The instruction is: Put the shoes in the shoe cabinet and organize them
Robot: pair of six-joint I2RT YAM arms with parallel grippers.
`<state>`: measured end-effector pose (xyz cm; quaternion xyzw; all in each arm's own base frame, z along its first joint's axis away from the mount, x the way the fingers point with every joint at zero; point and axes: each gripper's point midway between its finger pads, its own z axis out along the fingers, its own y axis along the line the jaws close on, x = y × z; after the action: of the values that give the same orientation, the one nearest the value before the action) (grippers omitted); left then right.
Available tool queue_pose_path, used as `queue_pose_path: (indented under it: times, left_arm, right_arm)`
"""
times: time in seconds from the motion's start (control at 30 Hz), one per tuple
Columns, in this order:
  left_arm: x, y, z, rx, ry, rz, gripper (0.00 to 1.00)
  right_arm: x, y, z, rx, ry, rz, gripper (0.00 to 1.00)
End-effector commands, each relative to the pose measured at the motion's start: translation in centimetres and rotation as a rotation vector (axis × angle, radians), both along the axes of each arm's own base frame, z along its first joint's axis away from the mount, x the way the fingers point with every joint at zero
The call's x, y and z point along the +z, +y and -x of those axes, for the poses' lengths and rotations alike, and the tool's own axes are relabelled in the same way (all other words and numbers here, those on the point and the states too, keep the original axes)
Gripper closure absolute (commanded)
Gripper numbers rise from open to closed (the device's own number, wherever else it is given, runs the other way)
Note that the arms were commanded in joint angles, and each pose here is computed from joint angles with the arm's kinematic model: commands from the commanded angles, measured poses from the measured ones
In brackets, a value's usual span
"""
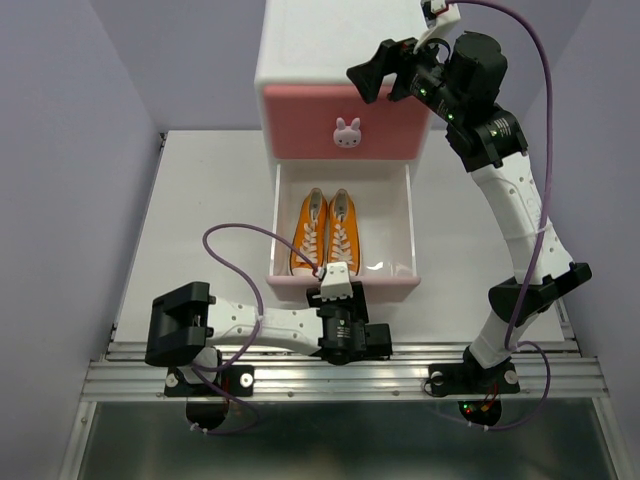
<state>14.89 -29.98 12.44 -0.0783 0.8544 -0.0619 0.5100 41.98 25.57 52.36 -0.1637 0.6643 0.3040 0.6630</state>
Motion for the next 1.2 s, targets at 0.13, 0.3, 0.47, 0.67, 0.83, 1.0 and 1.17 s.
queue_pose_path:
  times: [0.13,0.3,0.47,0.67,0.83,1.0,1.17]
  left_arm:
    - [5.1,0.4,-3.5,0.032,-0.193,0.025,0.5]
    - [8.0,-0.4,-3.7,0.029,-0.211,0.05,0.67]
    - [11.2,-0.2,-4.3,0.034,-0.274,0.037,0.78]
    - [13.2,-0.2,-5.6,0.039,-0.273,0.074,0.78]
    - [12.7,-0.1,-8.7,0.064,-0.278,0.111,0.78]
    - [12.7,0.8,-13.6,0.114,-0.323,0.119,0.78]
    - [11.0,1.0,-19.0,0.198,-0.357,0.094,0.78]
  right_arm:
    - [-7.7,0.5,-0.5,-0.001,0.261,0.063,0.0]
    - [-7.7,0.5,-0.6,-0.007,0.261,0.058,0.0]
    - [-7.6,0.5,-0.8,-0.009,0.256,0.059,0.0]
    - [-7.8,0.4,-0.6,-0.014,0.264,0.059,0.0]
    - [-8.0,0.4,-0.5,-0.013,0.272,0.059,0.0]
    - [-8.4,0.6,-0.7,-0.007,0.284,0.056,0.0]
    - [-8.8,0.9,-0.7,0.003,0.293,0.052,0.0]
